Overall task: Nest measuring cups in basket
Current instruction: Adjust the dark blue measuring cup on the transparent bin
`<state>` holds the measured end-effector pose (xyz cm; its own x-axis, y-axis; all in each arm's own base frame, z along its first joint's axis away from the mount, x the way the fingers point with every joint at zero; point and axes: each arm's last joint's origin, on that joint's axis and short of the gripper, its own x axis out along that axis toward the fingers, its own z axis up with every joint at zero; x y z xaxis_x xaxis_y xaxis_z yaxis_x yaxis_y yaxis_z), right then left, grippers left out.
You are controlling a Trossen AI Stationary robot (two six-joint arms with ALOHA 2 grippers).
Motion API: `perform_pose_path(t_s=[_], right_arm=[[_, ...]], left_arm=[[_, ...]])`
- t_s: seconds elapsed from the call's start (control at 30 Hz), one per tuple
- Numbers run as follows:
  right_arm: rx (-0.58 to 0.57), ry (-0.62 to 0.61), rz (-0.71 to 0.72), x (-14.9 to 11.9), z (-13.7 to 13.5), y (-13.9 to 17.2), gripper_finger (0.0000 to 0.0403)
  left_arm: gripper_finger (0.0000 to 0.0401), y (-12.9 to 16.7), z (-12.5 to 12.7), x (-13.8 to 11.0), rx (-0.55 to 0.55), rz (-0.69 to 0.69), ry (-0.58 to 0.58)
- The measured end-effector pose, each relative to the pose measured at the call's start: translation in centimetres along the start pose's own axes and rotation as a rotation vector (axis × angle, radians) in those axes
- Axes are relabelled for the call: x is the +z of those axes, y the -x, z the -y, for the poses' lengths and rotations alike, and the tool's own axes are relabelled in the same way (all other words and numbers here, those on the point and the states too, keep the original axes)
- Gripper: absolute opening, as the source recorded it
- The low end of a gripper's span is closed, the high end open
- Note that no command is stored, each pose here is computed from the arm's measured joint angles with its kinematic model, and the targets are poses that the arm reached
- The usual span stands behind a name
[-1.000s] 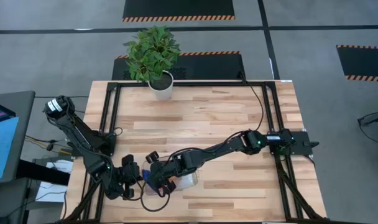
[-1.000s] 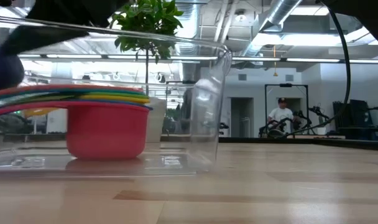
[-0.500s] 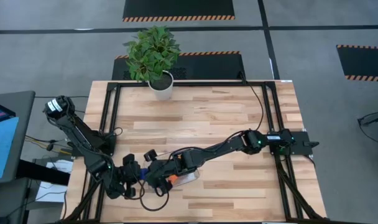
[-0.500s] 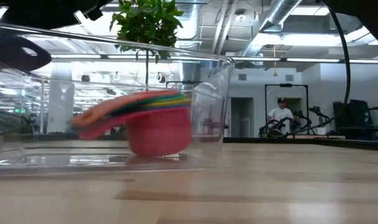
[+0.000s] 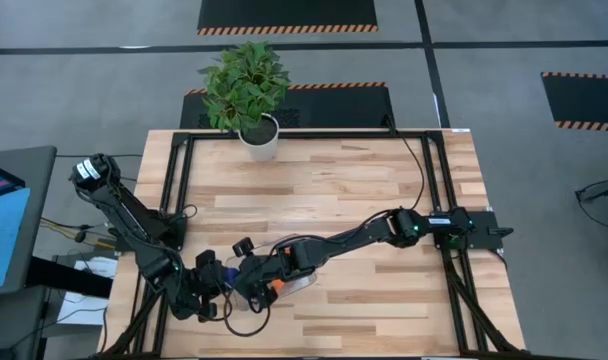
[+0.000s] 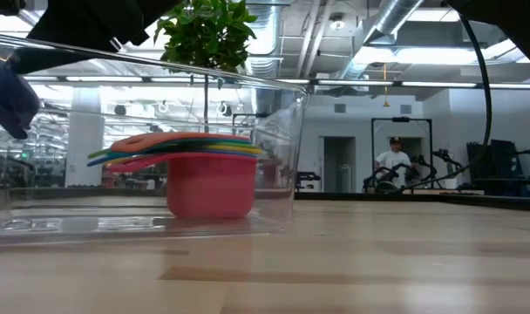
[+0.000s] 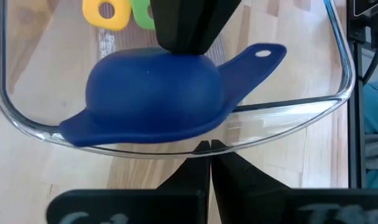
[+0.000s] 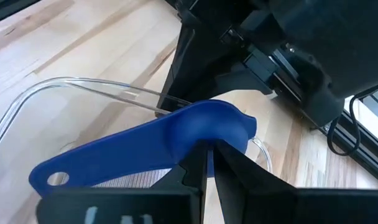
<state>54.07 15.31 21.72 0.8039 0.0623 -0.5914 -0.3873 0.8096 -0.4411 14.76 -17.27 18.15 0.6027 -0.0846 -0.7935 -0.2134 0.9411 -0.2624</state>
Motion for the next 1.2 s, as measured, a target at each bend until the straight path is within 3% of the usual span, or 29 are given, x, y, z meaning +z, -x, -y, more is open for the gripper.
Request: perform_pose_path(t_s=[0.4, 0.77, 1.03, 1.2], right_arm=[[-0.026, 0.007, 0.056, 0.6, 0.2, 0.0, 0.0055], [-0.026, 0.006, 0.058, 0.6, 0.2, 0.0, 0.0055], [-0.025, 0.005, 0.061, 0.7, 0.3, 0.1, 0.0055], [-0.025, 0.005, 0.061, 0.7, 0.3, 0.1, 0.0055]], left_arm=[[0.0000, 0.0, 0.0, 0.0, 0.006, 0.007, -0.002], [0.0000, 0.7, 0.8, 0.2, -0.063, -0.138, 0.049], [0.0000, 4.8, 2.2, 2.1, 0.058, -0.195, -0.017], [0.0000, 6.4, 2.0, 1.8, 0.176, -0.125, -0.104]])
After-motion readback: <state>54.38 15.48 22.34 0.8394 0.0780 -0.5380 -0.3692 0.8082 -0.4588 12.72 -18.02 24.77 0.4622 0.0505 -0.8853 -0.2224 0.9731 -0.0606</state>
